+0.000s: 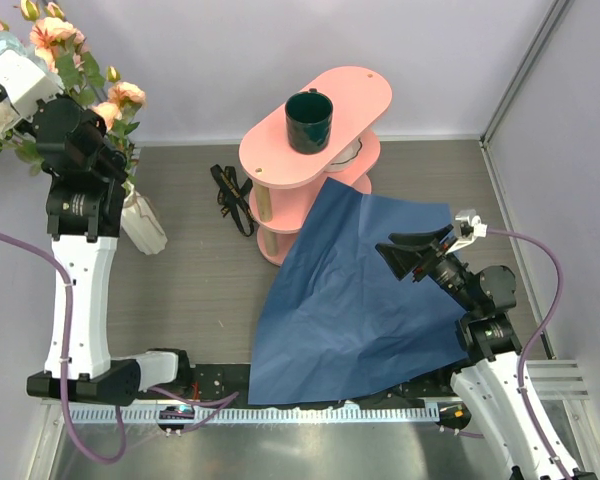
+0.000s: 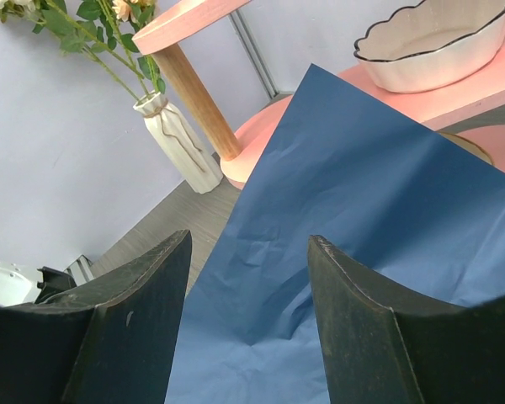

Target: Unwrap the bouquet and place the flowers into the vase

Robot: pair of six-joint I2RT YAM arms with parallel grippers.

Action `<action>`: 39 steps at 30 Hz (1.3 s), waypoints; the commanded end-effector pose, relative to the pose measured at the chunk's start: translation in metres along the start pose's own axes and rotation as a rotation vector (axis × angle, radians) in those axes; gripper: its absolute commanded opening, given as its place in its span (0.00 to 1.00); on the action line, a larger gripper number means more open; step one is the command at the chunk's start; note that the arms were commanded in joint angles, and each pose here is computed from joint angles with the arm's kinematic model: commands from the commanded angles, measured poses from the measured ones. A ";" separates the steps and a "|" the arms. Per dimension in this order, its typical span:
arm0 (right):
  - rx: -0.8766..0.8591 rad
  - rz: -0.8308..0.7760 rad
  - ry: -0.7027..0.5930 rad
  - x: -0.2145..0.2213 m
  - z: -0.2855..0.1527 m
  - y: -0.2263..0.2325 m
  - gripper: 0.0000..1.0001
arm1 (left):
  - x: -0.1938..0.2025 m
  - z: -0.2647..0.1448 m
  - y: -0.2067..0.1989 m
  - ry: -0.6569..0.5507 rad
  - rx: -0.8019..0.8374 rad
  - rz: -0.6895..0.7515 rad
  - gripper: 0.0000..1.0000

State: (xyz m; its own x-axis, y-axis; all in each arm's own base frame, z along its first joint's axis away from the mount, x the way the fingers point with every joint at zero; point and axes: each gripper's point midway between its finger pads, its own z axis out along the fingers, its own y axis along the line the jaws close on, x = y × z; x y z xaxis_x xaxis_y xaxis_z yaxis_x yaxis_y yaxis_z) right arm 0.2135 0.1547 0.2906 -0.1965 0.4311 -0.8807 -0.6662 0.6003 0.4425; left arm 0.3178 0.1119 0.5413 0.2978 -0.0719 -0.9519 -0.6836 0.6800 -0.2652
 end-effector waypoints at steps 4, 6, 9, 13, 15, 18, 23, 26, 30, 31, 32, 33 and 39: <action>-0.019 -0.053 -0.046 -0.013 -0.001 0.009 0.63 | -0.030 0.006 0.017 -0.086 -0.119 0.008 0.00; -0.019 -0.052 -0.045 -0.012 -0.001 0.009 0.63 | -0.026 0.008 0.018 -0.093 -0.136 0.038 0.00; -0.022 -0.051 -0.039 -0.011 0.000 0.009 0.63 | -0.016 0.013 0.014 -0.097 -0.140 0.066 0.00; -0.017 -0.049 -0.037 -0.010 0.000 0.008 0.63 | 0.002 0.021 0.008 -0.076 -0.155 0.095 0.00; -0.017 -0.050 -0.037 -0.010 0.000 0.008 0.63 | 0.012 0.026 0.005 -0.064 -0.167 0.109 0.00; -0.010 -0.048 -0.036 -0.010 0.001 0.006 0.63 | 0.027 0.031 0.007 -0.047 -0.198 0.127 0.00; -0.008 -0.044 -0.030 -0.008 0.002 0.004 0.63 | 0.045 0.038 0.007 -0.029 -0.214 0.134 0.00; -0.008 -0.045 -0.031 -0.009 0.001 0.004 0.63 | 0.057 0.040 0.007 -0.015 -0.222 0.145 0.00; -0.007 -0.045 -0.034 -0.009 0.001 0.004 0.63 | 0.078 0.043 0.009 0.014 -0.245 0.178 0.02; -0.004 -0.044 -0.033 -0.009 0.001 0.004 0.63 | 0.086 0.043 0.011 0.024 -0.262 0.189 0.06; -0.001 -0.045 -0.034 -0.009 0.001 0.004 0.63 | 0.090 0.043 0.012 0.028 -0.269 0.193 0.08; 0.002 -0.045 -0.035 -0.009 0.001 0.003 0.63 | 0.093 0.043 0.012 0.032 -0.270 0.198 0.11; 0.019 -0.041 -0.028 -0.008 0.002 -0.001 0.63 | 0.119 0.041 0.011 0.108 -0.258 0.196 0.68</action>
State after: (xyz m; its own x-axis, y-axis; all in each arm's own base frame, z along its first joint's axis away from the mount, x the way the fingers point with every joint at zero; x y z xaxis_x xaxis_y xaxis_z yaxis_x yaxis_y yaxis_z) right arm 0.2128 0.1542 0.2920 -0.1738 0.4255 -0.8881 -0.6656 0.6139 0.4244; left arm 0.3747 0.1403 0.4350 0.0198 0.0164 -0.9997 -0.8694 0.4941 -0.0091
